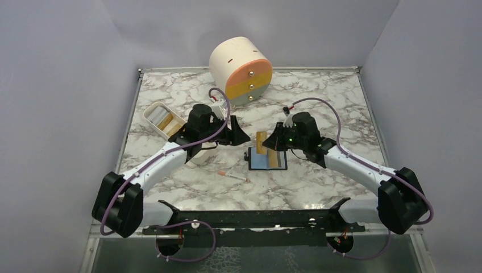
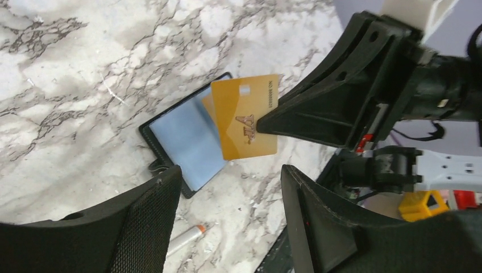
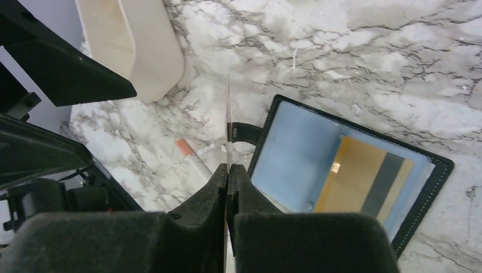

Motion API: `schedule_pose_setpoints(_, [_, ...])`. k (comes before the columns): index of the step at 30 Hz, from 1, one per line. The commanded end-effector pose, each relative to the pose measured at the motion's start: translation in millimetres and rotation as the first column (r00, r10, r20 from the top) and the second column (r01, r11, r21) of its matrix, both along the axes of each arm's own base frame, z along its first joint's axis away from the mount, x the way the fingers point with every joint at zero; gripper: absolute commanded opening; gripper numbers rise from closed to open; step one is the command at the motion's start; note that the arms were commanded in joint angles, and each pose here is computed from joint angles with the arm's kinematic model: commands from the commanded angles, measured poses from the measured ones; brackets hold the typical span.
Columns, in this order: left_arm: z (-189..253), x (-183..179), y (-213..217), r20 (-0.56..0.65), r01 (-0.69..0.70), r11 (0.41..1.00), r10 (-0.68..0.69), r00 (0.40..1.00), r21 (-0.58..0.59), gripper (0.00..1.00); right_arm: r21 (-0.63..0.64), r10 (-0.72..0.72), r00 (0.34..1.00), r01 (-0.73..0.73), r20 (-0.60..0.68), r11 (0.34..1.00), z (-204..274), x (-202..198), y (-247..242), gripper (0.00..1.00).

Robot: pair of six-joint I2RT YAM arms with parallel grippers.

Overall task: Put the credit cards into the card holder
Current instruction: Insert the credit card into the card holder.

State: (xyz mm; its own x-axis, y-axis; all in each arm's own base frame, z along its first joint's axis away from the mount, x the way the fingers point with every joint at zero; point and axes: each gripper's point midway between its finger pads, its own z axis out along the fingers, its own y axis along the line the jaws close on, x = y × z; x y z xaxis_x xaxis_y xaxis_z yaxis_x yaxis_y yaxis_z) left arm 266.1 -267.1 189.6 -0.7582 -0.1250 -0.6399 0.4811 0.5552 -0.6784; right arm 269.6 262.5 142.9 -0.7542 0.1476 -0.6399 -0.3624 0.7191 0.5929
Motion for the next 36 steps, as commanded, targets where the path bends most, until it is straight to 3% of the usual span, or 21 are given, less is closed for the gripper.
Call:
schedule_pose_setpoints(1, [-30,15,-1,0.034,-0.028,0.988,0.024,0.999,0.149,0.66,-0.065,-0.035,0.999,0.034,-0.017,0.997,-21,10,-15,0.01])
schedule_pose_setpoints(14, [-82,10,-34,-0.031,0.053,0.967,-0.047,0.998,0.249,0.66,-0.134,-0.064,0.991,0.048,-0.118,0.990,-64,11,-32,0.01])
schedule_pose_setpoints(26, [-133,8,-28,-0.083,0.068,0.927,-0.040,0.996,0.368,0.66,-0.256,-0.140,0.979,0.099,-0.148,0.961,-89,5,-55,0.01])
schedule_pose_setpoints(36, [-154,9,-24,-0.105,0.071,0.902,-0.029,0.994,0.425,0.56,-0.316,-0.181,0.976,0.134,-0.124,0.939,-88,7,-69,0.01])
